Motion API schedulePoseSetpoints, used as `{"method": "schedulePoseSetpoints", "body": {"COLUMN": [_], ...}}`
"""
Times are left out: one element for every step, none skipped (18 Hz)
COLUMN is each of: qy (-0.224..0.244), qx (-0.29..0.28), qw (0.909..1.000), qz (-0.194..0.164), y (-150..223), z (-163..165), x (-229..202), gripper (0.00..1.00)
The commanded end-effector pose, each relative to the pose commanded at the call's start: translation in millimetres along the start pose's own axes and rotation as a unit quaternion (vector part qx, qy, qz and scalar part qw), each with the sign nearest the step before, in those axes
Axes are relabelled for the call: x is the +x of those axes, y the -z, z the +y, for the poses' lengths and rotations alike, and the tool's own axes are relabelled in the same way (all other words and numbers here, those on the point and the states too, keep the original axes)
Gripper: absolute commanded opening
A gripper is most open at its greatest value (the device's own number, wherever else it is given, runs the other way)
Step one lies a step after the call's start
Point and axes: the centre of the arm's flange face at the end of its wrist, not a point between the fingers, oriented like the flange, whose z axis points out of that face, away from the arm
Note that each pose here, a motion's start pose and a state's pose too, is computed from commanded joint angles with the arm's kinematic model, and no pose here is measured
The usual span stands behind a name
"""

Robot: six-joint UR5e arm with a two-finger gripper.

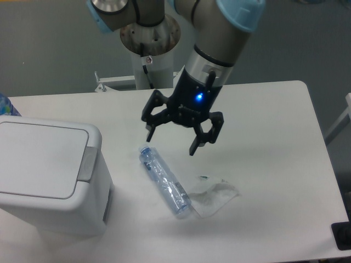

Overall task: Open the trash can
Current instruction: 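Move the open gripper over the trash can lid's front edge, then lower the gripper and hook the lid edge with one finger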

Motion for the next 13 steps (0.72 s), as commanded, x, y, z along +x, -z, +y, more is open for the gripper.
{"method": "schedulePoseSetpoints", "body": {"qy": [0.010,0.015,0.015,0.014,0.011,0.003,-0.002,-0.006,-0.011,-0.017,-0.016,-0.015,-0.010], "qx": [0.007,0.008,0.010,0.009,0.009,0.009,0.006,0.004,0.001,-0.003,-0.007,-0.008,-0.009], "qw": [0.9999,0.9999,0.9998,0.9999,0.9999,0.9999,0.9999,0.9999,0.9998,0.9997,0.9996,0.9996,0.9997], "qz": [-0.002,0.000,0.002,0.004,0.006,0.008,0.009,0.012,0.015,0.020,0.021,0.022,0.022], "y": [-2,-11,-16,-20,-24,-29,-38,-45,-54,-62,-67,-68,-69], "z": [-2,-4,-5,-6,-7,-7,-7,-8,-7,-6,-4,-2,-1], "x": [1,6,12,18,25,33,36,40,44,53,53,54,54], "gripper": [1.00,1.00,1.00,1.00,1.00,1.00,1.00,1.00,1.00,1.00,1.00,1.00,1.00]}}
